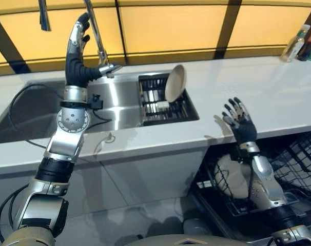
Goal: Pick up plates and place into dishwasher.
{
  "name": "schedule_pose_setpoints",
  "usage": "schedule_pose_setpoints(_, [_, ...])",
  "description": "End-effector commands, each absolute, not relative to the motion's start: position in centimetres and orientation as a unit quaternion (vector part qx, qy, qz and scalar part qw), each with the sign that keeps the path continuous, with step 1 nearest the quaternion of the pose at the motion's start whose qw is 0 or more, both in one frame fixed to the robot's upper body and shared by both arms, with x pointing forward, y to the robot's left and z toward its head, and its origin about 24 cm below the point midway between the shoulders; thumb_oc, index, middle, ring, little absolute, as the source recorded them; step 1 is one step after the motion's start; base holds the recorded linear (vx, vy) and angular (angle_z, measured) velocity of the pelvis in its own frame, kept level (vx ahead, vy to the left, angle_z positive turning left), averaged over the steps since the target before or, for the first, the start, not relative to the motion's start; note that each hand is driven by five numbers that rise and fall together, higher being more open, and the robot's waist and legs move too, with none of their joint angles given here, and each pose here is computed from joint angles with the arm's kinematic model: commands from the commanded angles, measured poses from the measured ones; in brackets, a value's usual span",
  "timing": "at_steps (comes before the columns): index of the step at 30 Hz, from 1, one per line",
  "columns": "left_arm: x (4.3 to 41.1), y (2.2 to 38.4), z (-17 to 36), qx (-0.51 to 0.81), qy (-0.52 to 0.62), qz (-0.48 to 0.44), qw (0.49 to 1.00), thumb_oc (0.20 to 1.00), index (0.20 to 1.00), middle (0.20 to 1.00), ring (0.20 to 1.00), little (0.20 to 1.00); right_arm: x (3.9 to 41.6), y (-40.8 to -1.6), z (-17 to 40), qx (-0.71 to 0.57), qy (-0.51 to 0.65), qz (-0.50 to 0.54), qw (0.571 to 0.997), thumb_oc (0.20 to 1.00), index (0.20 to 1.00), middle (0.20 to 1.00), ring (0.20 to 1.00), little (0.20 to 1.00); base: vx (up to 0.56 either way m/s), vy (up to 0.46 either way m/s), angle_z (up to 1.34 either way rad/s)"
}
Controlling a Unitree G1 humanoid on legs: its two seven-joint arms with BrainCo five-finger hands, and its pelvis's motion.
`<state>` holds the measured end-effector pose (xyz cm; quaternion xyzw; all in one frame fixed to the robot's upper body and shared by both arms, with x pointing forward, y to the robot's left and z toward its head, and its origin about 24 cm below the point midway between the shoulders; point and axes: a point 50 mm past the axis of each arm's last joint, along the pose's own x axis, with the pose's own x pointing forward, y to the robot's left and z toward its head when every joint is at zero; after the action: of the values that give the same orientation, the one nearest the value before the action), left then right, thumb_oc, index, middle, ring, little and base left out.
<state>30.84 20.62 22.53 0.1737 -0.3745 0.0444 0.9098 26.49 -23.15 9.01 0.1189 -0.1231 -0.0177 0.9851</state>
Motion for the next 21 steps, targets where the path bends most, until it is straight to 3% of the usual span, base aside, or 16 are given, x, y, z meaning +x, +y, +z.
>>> schedule_pose_setpoints(1, [29.6, 20.9, 23.9, 0.166, -0.417, 0.045, 0.892, 1.0, 1.0, 1.0, 1.0, 1.0, 26.3, -24.0, 12.0, 0.121, -0.199, -0.009, 0.973, 1.0, 1.0, 1.0, 1.0, 1.0, 0.28, -0.064, -0.05])
schedule_pose_setpoints(12, [29.7, 19.9, 22.9, 0.125, -0.394, 0.025, 0.91, 1.0, 1.0, 1.0, 1.0, 1.0, 25.2, -24.8, 10.7, 0.103, -0.178, -0.024, 0.978, 1.0, 1.0, 1.0, 1.0, 1.0, 0.35, -0.068, 0.02])
schedule_pose_setpoints(21, [30.2, 18.5, 23.1, 0.096, -0.405, 0.014, 0.909, 1.0, 1.0, 1.0, 1.0, 1.0, 25.0, -26.1, 10.9, 0.089, -0.181, -0.029, 0.979, 1.0, 1.0, 1.0, 1.0, 1.0, 0.16, -0.075, 0.15])
